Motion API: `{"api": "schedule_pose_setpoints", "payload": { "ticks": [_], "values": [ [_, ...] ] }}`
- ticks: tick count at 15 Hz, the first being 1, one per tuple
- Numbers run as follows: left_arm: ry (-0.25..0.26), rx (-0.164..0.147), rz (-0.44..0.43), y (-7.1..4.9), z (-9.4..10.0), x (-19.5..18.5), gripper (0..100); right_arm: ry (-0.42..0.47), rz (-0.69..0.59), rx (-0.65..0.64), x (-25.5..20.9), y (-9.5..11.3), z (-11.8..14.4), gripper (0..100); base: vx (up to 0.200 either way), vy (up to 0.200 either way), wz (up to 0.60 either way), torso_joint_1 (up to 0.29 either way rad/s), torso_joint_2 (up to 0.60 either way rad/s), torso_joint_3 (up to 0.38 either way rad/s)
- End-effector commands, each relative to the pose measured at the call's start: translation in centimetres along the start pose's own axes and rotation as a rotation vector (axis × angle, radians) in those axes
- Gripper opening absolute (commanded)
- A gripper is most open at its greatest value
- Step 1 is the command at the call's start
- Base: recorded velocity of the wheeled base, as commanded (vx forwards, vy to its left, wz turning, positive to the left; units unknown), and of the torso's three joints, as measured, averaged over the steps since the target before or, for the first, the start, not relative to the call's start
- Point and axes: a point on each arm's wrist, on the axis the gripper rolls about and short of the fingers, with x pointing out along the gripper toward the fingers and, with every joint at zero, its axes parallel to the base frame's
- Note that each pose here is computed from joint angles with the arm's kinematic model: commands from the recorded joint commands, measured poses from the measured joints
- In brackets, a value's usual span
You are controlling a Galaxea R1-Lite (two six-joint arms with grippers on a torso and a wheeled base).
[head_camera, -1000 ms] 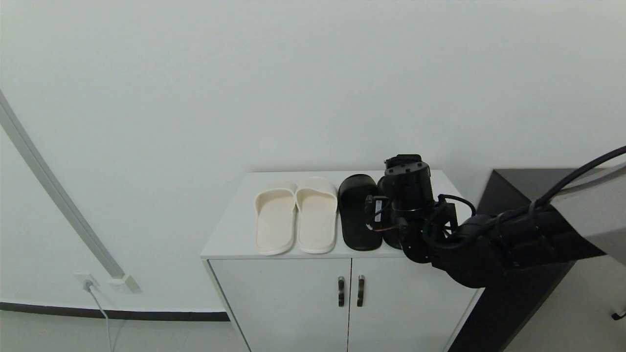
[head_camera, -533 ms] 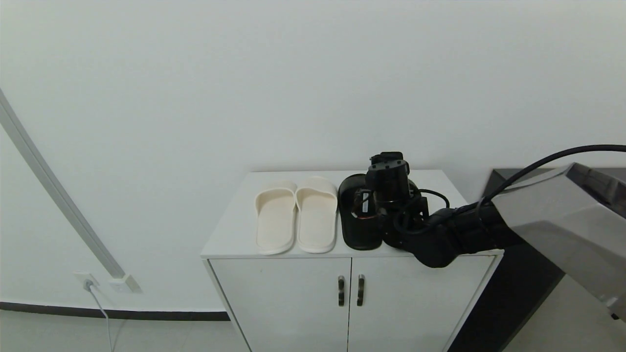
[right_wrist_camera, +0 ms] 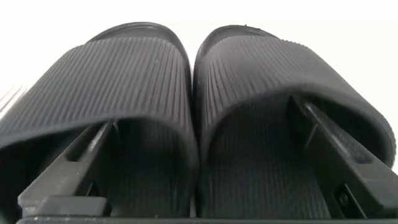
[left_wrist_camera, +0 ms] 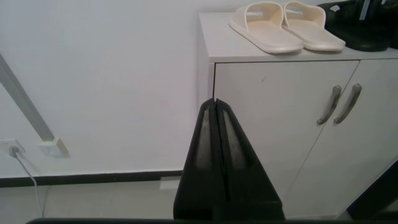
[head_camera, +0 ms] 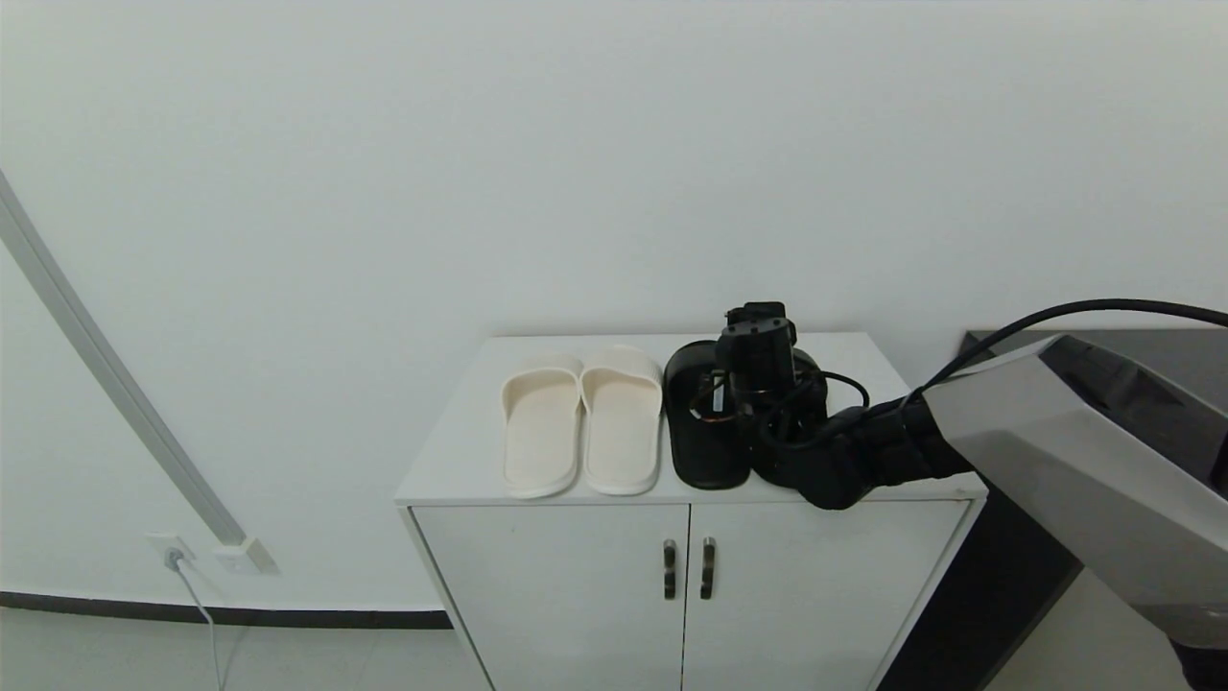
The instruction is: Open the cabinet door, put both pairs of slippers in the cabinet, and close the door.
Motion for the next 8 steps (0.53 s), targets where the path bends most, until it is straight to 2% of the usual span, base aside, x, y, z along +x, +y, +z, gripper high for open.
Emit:
{"api": "schedule_pose_setpoints", "payload": {
  "ticks": [1, 2, 8],
  "values": [
    [0.001, 0.0, 0.0, 0.0, 0.0, 0.01, 0, -0.002, -0.006, 0.003, 0.36, -0.1, -0.01, 100, 0.0, 0.0, 0.0, 0.0, 0.0, 0.0],
    [0.001, 0.0, 0.0, 0.0, 0.0, 0.01, 0, -0.005, -0.007, 0.006, 0.41, -0.15, 0.05, 0, 0.0, 0.0, 0.0, 0.0, 0.0, 0.0],
    [0.001, -0.002, 0.001, 0.0, 0.0, 0.01, 0, -0.002, -0.012, 0.005, 0.54, -0.42, 0.09, 0, 0.0, 0.0, 0.0, 0.0, 0.0, 0.0]
  ]
}}
